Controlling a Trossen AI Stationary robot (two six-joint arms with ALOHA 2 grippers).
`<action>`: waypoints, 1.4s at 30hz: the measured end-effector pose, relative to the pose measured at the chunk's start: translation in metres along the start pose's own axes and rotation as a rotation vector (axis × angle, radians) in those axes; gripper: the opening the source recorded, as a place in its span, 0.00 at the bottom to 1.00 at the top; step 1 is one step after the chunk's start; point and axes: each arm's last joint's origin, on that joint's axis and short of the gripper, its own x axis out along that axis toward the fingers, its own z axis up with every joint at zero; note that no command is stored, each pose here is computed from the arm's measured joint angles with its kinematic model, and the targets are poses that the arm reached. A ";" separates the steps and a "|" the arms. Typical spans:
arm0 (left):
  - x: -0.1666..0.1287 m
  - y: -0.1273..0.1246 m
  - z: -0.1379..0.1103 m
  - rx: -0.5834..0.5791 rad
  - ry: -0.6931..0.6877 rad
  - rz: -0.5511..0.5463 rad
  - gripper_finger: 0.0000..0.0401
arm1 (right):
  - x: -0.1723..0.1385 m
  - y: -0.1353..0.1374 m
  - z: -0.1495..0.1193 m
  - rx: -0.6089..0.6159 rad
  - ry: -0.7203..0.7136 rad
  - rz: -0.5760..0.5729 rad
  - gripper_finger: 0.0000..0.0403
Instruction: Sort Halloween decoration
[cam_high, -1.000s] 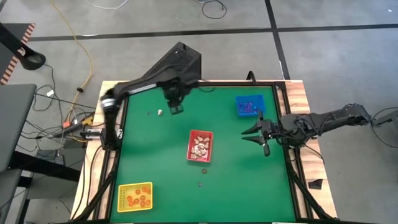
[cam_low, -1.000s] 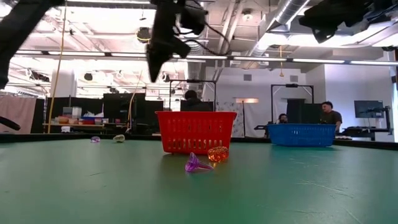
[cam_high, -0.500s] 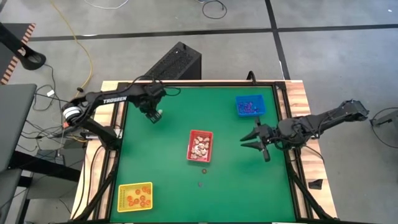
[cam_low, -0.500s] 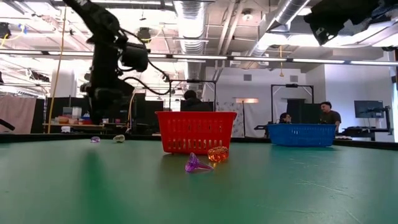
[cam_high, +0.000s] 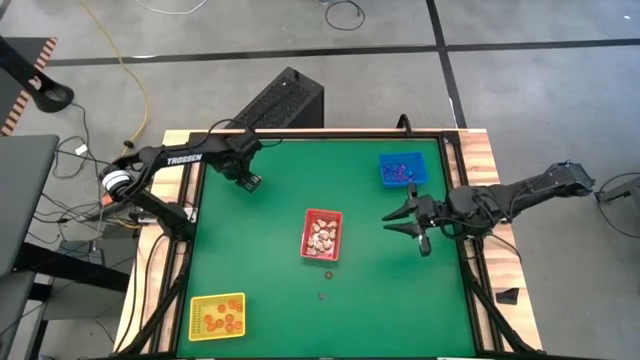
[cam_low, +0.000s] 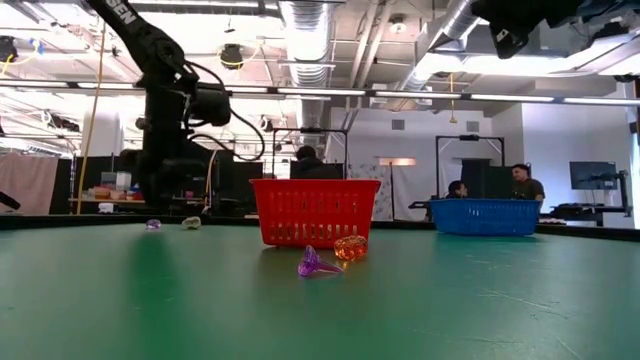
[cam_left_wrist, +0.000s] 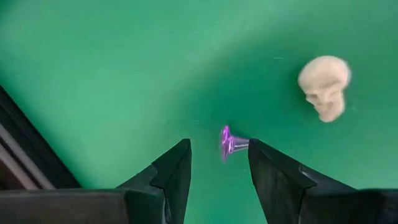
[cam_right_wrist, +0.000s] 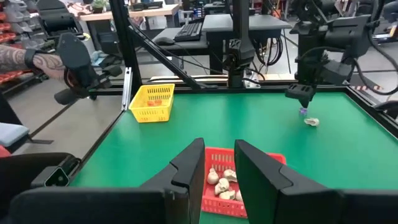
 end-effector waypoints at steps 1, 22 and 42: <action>0.003 0.001 -0.002 -0.031 0.000 0.000 0.37 | 0.000 0.000 0.000 -0.008 0.001 0.000 0.30; 0.021 0.004 -0.010 -0.123 -0.031 -0.068 0.29 | 0.000 0.000 -0.002 -0.015 0.017 0.000 0.30; 0.021 0.005 -0.017 -0.121 0.039 -0.048 0.23 | 0.000 0.000 -0.002 -0.015 0.016 0.001 0.30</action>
